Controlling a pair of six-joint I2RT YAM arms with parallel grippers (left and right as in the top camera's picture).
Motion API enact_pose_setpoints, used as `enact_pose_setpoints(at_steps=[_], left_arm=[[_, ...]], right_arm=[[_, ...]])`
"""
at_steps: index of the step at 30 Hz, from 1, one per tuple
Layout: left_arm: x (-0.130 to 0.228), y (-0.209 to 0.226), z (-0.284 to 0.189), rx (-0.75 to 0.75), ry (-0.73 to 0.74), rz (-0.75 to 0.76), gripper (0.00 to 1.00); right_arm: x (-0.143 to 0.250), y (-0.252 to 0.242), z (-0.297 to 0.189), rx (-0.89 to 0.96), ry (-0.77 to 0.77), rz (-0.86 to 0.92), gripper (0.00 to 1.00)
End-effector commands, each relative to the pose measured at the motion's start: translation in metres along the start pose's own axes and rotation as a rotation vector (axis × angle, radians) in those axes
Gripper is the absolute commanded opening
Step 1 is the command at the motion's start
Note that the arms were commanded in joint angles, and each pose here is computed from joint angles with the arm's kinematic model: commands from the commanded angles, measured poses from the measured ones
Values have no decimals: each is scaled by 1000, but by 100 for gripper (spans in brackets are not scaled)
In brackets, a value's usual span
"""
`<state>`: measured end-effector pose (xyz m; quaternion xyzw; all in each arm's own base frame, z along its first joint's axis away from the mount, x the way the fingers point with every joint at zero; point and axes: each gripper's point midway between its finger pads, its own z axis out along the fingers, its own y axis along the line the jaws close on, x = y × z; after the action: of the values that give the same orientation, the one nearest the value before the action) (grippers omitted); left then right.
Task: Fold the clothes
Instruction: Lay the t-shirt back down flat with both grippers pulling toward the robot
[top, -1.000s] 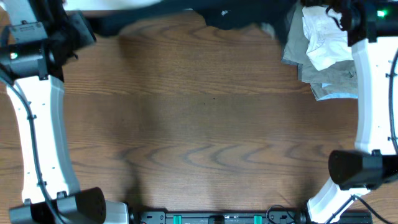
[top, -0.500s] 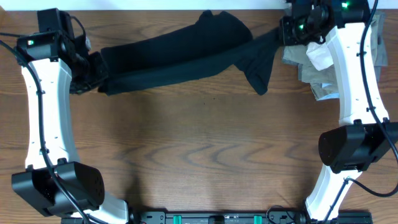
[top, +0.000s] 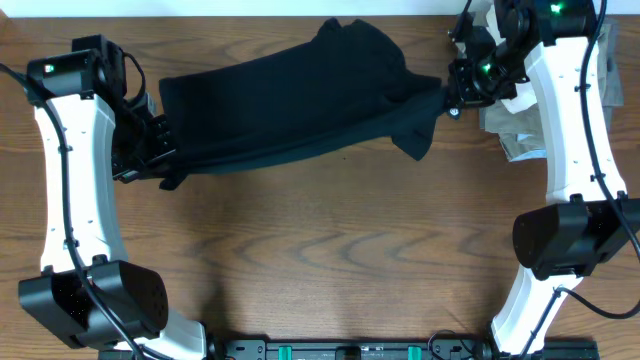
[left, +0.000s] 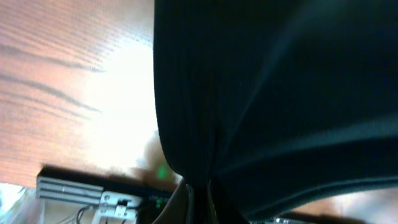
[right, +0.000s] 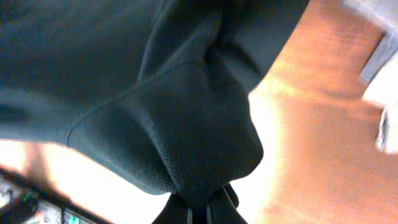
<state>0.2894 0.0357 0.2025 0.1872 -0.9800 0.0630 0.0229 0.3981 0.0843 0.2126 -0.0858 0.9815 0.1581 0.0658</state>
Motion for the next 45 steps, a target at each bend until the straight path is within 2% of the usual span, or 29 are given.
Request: enact_pose_setpoints(at_steps=[1, 5, 10, 18, 32, 37, 45], left_arm=[[10, 8, -14, -24, -25, 6, 6], [25, 11, -13, -34, 5, 2, 6], [45, 18, 15, -46, 72, -42, 6], [80, 31, 73, -86, 239, -134, 6], [104, 41, 120, -123, 317, -253, 5], [108, 43, 128, -129, 323, -271, 6], [115, 46, 145, -134, 323, -302, 6]], right_arm=[[13, 14, -18, -5, -3, -35, 1], [25, 20, -15, 15, 52, -51, 2], [39, 34, 4, 12, 129, -55, 1], [71, 23, 39, 135, 259, 54, 2], [158, -5, 110, 154, 358, 250, 1], [167, -14, 130, 156, 356, 287, 1], [163, -19, 135, 154, 330, 298, 1]])
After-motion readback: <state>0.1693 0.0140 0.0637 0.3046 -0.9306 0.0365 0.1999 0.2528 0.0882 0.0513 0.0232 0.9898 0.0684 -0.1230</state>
